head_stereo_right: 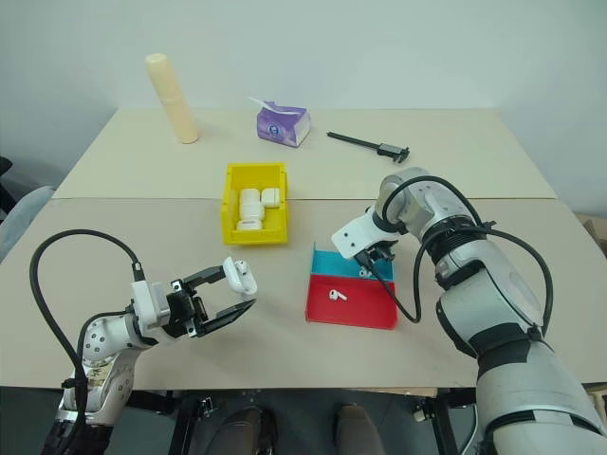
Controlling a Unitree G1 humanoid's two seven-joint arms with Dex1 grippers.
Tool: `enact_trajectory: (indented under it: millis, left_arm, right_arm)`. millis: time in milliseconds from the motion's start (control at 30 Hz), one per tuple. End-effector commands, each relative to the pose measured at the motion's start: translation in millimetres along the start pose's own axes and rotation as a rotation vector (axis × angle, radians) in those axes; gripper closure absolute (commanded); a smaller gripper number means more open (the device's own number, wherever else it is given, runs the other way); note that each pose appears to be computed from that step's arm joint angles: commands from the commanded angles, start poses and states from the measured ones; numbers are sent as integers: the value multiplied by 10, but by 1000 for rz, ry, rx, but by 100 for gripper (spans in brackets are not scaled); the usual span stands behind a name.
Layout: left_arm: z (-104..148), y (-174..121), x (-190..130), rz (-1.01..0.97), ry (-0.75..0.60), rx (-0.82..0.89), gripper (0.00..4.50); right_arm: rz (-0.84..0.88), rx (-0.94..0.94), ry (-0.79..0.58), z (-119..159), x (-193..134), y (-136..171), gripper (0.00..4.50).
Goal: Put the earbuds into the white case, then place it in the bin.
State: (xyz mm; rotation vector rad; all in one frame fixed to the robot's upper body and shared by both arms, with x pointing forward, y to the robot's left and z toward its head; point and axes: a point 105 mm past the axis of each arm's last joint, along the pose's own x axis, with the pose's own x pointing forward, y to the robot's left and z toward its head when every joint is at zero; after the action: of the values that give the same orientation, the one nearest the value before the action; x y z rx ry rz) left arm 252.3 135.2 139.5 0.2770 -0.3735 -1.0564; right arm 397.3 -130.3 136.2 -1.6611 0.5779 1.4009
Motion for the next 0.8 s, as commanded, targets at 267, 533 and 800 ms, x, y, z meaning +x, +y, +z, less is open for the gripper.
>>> enact_trajectory:
  millis: [267, 533, 800]
  left_arm:
    - [66, 17, 25, -6, -22, 44, 179]
    - [81, 28, 33, -2, -36, 45, 179]
    - [308, 163, 195, 12, -142, 27, 179]
  right_arm:
    - [-5, -8, -6, -15, -5, 22, 320]
    - [-38, 14, -31, -4, -62, -4, 320]
    - [-316, 218, -364, 245, -963, -144, 320]
